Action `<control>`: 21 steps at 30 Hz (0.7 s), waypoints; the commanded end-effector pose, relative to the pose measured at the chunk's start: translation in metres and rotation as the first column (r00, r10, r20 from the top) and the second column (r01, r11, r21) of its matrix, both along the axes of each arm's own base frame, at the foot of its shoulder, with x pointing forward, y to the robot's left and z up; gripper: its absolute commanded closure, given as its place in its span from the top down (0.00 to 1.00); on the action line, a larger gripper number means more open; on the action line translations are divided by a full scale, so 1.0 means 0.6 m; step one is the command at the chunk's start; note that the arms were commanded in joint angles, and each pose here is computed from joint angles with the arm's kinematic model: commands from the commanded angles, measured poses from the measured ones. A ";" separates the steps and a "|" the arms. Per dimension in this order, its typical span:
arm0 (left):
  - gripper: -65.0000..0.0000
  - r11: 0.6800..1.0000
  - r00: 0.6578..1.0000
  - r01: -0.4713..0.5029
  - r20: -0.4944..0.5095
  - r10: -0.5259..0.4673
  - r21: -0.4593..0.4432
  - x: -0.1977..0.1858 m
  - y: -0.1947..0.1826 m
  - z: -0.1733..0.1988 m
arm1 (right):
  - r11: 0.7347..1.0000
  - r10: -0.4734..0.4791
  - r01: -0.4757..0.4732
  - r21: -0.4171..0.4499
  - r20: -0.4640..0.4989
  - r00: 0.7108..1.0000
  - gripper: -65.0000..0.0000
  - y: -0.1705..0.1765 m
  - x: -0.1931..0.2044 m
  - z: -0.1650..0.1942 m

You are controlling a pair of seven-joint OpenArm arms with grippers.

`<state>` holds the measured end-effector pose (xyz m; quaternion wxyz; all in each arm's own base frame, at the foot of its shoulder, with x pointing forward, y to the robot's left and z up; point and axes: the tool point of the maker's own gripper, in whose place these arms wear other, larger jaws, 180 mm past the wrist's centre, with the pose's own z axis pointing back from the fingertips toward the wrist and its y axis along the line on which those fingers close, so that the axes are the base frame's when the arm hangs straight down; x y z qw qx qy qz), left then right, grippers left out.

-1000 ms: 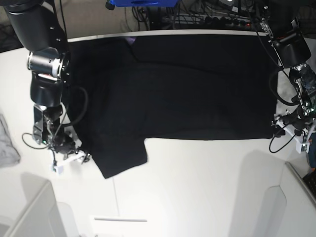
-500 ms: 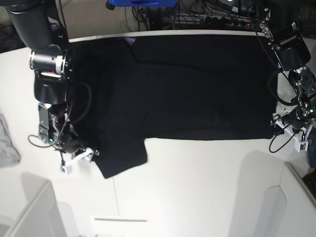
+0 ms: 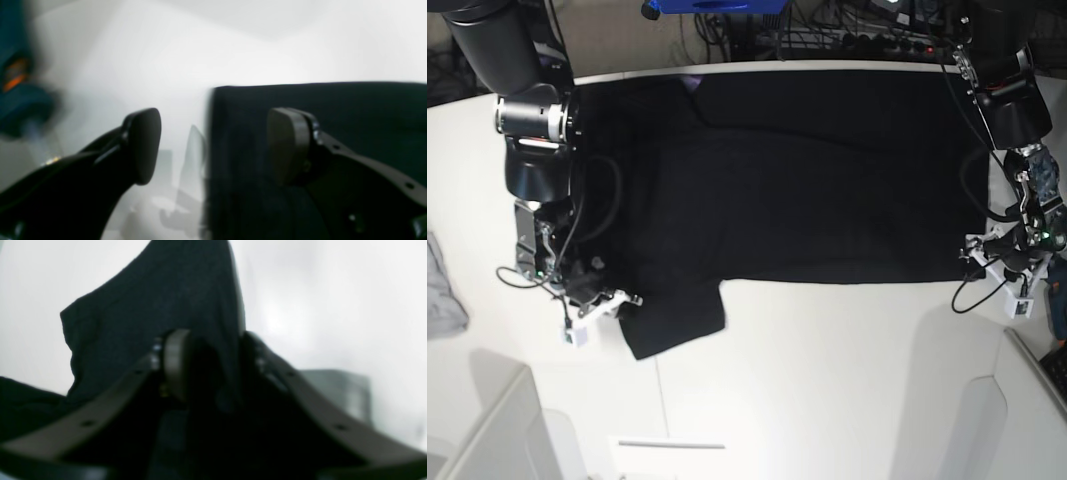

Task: Fold the T-shirt properly
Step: 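Reach both grippers to the hem corners of the shirt, then grasp the hem corners with both grippers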

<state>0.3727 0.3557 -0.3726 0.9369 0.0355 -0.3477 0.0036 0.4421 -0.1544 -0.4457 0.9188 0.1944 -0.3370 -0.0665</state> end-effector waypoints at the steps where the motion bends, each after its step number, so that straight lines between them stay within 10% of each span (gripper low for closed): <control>1: 0.74 1.000 0.998 -0.011 0.060 0.010 0.022 0.024 0.020 0.038 | 0.999 0.042 -0.045 -0.029 -0.095 0.995 0.20 0.005 -0.028 -0.026; 5: 0.74 0.999 0.998 -0.042 0.036 0.043 -0.027 0.034 0.024 0.020 | 0.999 0.038 -0.041 -0.033 -0.088 0.995 0.01 0.002 -0.026 -0.024; 21: 0.74 0.991 0.997 -0.063 0.031 0.067 -0.117 0.040 -0.002 -0.031 | 0.999 0.033 -0.036 -0.035 -0.095 0.995 0.00 0.000 -0.027 -0.026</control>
